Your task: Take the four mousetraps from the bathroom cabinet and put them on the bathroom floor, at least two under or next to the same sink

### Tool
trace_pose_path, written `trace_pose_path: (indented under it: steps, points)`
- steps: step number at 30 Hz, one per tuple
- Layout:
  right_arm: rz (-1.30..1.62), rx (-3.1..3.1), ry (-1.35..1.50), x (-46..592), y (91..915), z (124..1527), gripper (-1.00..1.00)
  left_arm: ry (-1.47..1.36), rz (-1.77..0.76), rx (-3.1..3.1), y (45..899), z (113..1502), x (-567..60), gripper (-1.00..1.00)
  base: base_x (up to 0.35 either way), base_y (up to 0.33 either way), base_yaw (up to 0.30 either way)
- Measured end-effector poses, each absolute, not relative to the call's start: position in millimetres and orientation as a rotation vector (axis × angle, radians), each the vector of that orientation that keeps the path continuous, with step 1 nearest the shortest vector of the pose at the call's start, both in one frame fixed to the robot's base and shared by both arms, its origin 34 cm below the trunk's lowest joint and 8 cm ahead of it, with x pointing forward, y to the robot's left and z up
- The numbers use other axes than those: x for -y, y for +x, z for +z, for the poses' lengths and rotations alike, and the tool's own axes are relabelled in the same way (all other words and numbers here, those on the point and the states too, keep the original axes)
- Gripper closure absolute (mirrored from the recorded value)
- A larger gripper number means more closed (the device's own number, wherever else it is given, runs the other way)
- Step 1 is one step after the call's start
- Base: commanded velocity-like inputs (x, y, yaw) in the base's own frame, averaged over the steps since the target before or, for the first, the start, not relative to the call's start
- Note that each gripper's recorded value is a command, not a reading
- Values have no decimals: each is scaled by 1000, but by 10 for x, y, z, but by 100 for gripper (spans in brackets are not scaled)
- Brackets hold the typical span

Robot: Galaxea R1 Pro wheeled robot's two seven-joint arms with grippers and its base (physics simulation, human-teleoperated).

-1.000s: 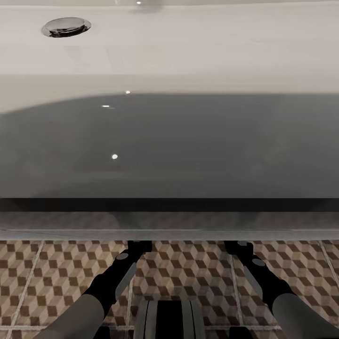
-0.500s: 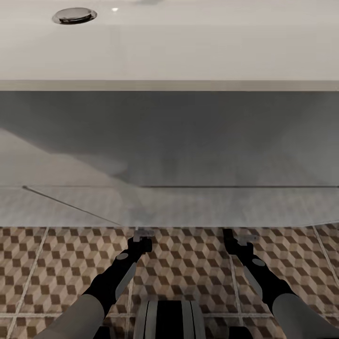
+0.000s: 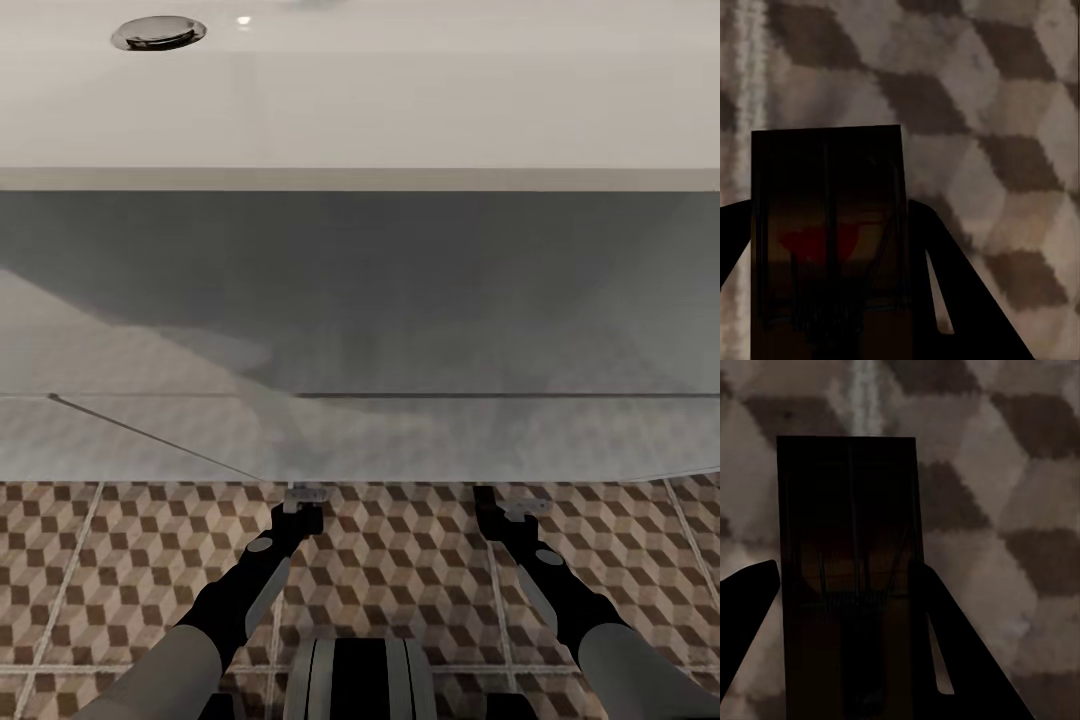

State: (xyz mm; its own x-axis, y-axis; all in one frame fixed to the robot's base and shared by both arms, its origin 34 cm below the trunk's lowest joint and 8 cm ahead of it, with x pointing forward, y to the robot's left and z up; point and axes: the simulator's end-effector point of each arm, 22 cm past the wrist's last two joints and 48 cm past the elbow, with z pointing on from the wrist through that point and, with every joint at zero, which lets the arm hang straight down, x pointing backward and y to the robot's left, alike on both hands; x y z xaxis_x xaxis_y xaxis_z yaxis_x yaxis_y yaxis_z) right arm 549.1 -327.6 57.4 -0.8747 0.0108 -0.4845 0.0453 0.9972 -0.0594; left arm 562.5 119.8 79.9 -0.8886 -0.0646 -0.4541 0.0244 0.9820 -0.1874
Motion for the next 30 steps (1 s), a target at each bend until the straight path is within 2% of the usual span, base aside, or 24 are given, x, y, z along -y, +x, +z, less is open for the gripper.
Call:
trace_pose_path:
  steps: [30]
  points:
    - [-93,-2578,36,3281,5851,685,100,-48,-243,-2561,5894,931,-1292,100,0,0,0]
